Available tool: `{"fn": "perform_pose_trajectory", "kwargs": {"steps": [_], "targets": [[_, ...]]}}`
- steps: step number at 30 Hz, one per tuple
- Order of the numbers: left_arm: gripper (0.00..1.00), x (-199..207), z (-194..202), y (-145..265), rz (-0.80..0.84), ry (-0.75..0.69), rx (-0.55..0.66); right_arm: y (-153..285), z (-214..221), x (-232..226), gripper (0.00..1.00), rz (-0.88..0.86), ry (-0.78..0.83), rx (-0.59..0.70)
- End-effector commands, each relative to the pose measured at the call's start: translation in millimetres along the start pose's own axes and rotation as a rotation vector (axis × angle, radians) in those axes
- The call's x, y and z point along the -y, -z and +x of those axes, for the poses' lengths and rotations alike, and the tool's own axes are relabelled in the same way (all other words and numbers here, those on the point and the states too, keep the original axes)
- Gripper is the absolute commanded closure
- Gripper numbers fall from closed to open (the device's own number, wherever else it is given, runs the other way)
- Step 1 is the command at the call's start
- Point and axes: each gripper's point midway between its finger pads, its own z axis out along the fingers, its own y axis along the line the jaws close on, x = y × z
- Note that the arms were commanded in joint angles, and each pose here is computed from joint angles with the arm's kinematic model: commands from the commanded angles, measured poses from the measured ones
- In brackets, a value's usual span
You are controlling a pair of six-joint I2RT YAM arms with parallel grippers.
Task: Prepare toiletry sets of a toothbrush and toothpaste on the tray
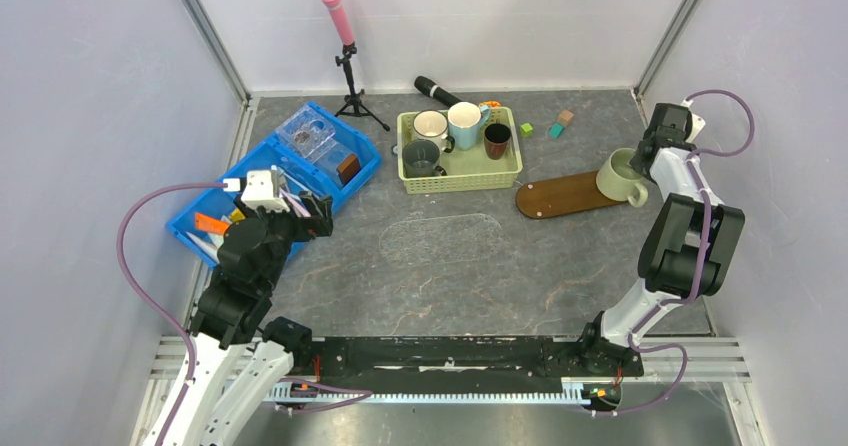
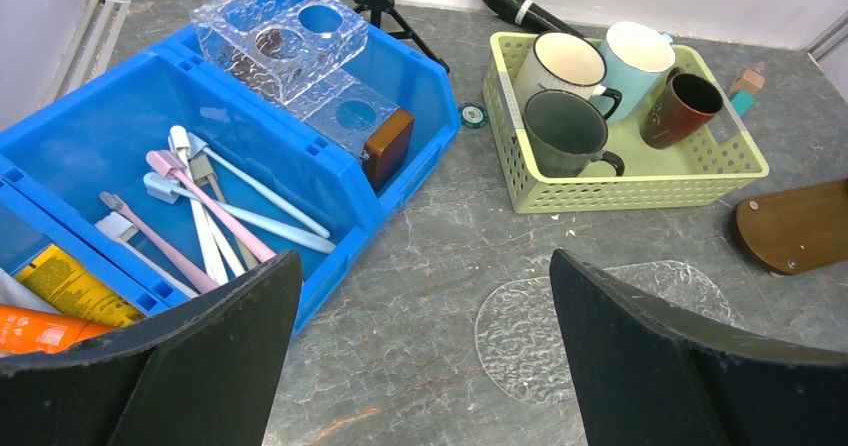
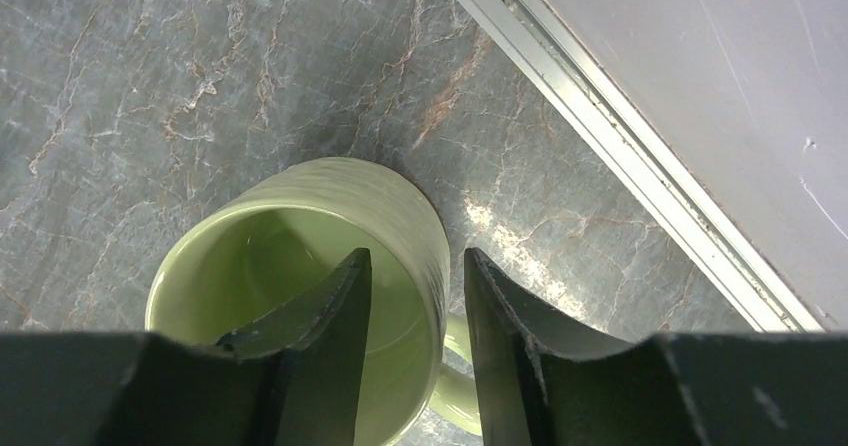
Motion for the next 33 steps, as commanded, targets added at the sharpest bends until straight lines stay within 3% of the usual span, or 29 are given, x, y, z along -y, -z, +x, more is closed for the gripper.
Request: {"fn": "perform_pose_trajectory", "kwargs": {"steps": [1,8,16,22,33], "targets": [[0.00,-2.0,-5.8,-1.1,-0.012,-0.009,0.028,17.4,-32.7,-2.1,0.50,-0.020,-0.046,0.093],[0.00,-1.5,-6.8,-0.3,-0.010,-0.007,0.031,51.0,-56.1,2.8,0.19,-0.040,-0.068,0.177],[0.00,-1.9,-7.1,0.2,-0.011,-0.001,0.034,110.9,-83.3,-13.9,0.04,-0.222,-0.075,0.308],[0.00,-2.7,-4.7,-0.9,-0.016,-0.002,0.025,150.0,-83.3,-46.8,0.02,-0.379,0.014,0.369],[0.00,-4.9,2.9,-8.2,-0.033,-0.008,-0.013,192.4,-35.7,-129.3,0.02,-0.630,0.253,0.337]]}}
